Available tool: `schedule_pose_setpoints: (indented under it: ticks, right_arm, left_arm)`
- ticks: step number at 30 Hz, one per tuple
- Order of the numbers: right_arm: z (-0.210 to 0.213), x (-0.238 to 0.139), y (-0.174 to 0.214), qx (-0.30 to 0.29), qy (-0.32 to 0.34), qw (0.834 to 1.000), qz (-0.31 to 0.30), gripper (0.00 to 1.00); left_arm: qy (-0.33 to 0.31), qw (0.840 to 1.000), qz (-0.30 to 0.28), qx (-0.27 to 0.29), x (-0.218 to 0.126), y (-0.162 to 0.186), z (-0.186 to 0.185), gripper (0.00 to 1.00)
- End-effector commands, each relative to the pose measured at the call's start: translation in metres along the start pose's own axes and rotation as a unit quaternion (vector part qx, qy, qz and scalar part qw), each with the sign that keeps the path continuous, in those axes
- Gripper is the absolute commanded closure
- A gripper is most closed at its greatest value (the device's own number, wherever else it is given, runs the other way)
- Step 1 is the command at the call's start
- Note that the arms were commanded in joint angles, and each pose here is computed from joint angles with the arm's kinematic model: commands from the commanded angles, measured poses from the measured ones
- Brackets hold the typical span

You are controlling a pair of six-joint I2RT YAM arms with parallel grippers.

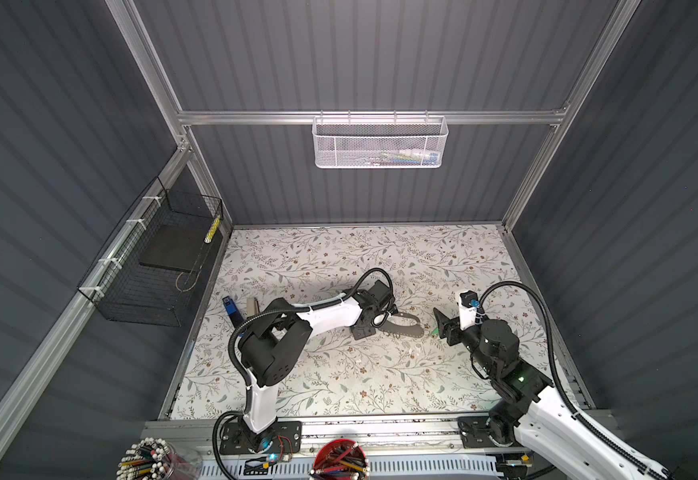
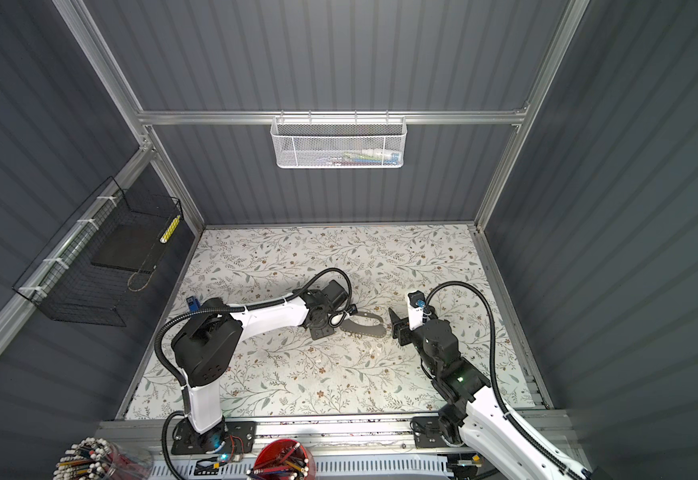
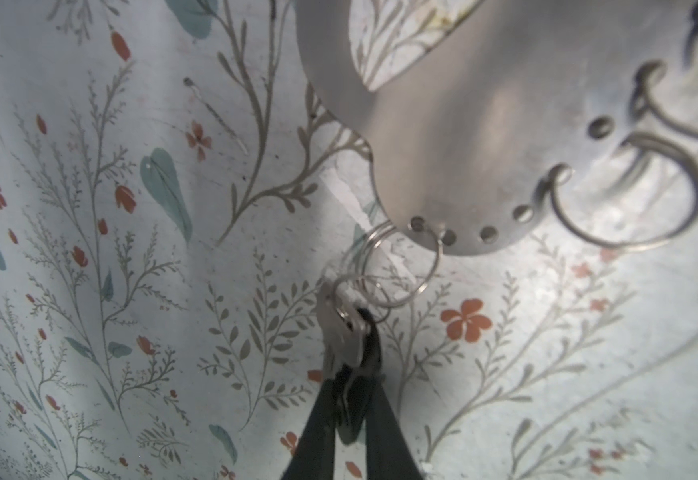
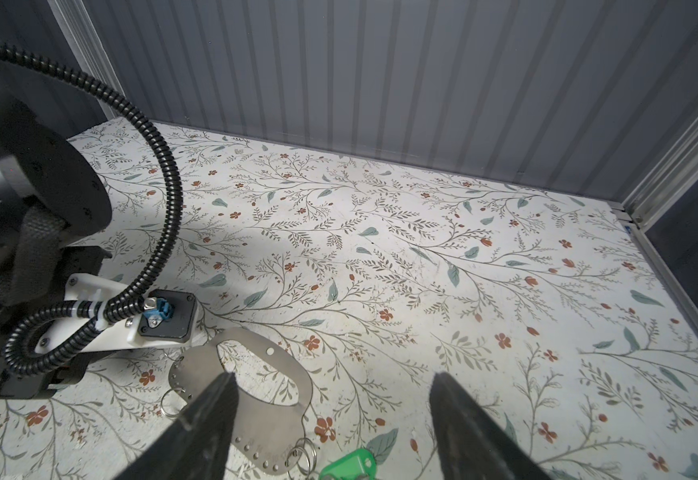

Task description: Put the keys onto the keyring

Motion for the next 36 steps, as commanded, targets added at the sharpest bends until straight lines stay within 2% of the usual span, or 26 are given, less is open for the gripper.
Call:
schedule_pose_setpoints:
  ticks: [1, 6, 9, 11, 12, 15, 17, 19, 21, 24, 27, 29, 30, 32, 33, 34, 36]
  right_arm:
    - [-0.001, -0.002, -0.016, -0.002, 0.004, 1.0, -0.024, 0.23]
    - [-0.004, 0.0, -0.016, -0.005, 0.01, 1.0, -0.028, 0.19]
    - [-0.008, 0.002, -0.023, -0.014, 0.027, 0.999, -0.041, 0.16]
    - [-0.014, 0.004, -0.03, -0.021, 0.043, 0.997, -0.059, 0.15]
    - [-0.017, 0.005, -0.035, -0.022, 0.05, 0.996, -0.072, 0.14]
    - [-0.036, 0.016, -0.042, -0.01, 0.082, 0.993, -0.085, 0.13]
    - [-0.052, 0.026, -0.04, -0.002, 0.109, 0.99, -0.086, 0.12]
    - [-0.068, 0.037, -0.033, 0.001, 0.133, 0.988, -0.076, 0.12]
    - [-0.082, 0.049, -0.02, 0.012, 0.15, 0.987, -0.057, 0.12]
    - [-0.094, 0.063, -0.001, 0.006, 0.154, 0.988, -0.029, 0.11]
    - [-0.102, 0.073, 0.02, 0.011, 0.135, 0.99, -0.025, 0.09]
    - [-0.11, 0.077, 0.022, 0.022, 0.142, 0.989, -0.018, 0.02]
    - [-0.112, 0.077, 0.023, 0.018, 0.135, 0.991, -0.005, 0.01]
    - [-0.119, 0.072, 0.02, 0.021, 0.133, 0.99, -0.032, 0.01]
    - [-0.125, 0.069, 0.019, 0.029, 0.142, 0.989, -0.043, 0.01]
    - [-0.131, 0.066, 0.02, 0.041, 0.143, 0.988, -0.044, 0.01]
    - [-0.139, 0.067, 0.02, 0.067, 0.129, 0.989, -0.037, 0.01]
  left_arm:
    - [0.001, 1.0, 0.007, -0.017, -0.01, 0.012, 0.003, 0.75]
    - [-0.012, 0.994, -0.05, -0.093, -0.034, 0.019, 0.02, 0.66]
    - [-0.04, 0.976, -0.117, -0.177, -0.058, 0.028, 0.045, 0.61]
    - [-0.065, 0.953, -0.171, -0.24, -0.075, 0.04, 0.066, 0.55]
    - [-0.087, 0.937, -0.197, -0.276, -0.083, 0.049, 0.078, 0.49]
    - [-0.167, 0.878, -0.245, -0.376, -0.097, 0.086, 0.108, 0.21]
    - [-0.226, 0.839, -0.251, -0.426, -0.097, 0.116, 0.12, 0.02]
    - [-0.271, 0.804, -0.244, -0.47, -0.089, 0.147, 0.128, 0.0]
    - [-0.296, 0.788, -0.216, -0.495, -0.075, 0.174, 0.13, 0.0]
    - [-0.323, 0.768, -0.168, -0.527, -0.046, 0.213, 0.13, 0.0]
    - [-0.335, 0.755, -0.154, -0.543, -0.022, 0.237, 0.132, 0.0]
    - [-0.336, 0.745, -0.184, -0.546, -0.013, 0.242, 0.135, 0.0]
    - [-0.324, 0.744, -0.203, -0.548, -0.012, 0.241, 0.139, 0.0]
    - [-0.285, 0.751, -0.249, -0.541, -0.007, 0.232, 0.145, 0.0]
    - [-0.275, 0.757, -0.251, -0.537, -0.004, 0.231, 0.146, 0.0]
    - [-0.275, 0.756, -0.252, -0.538, 0.0, 0.233, 0.147, 0.0]
    - [-0.282, 0.742, -0.262, -0.548, 0.009, 0.241, 0.145, 0.0]
Point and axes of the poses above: each gripper's point midway between its finger pads, its own x axis out along the fingers, its own z axis along the line the jaws close on, y = z × x, the point moved 3 cm from there along -x, back along the fingers, and after that the axes turned 6 degrees about x, right-handed, at the moved point
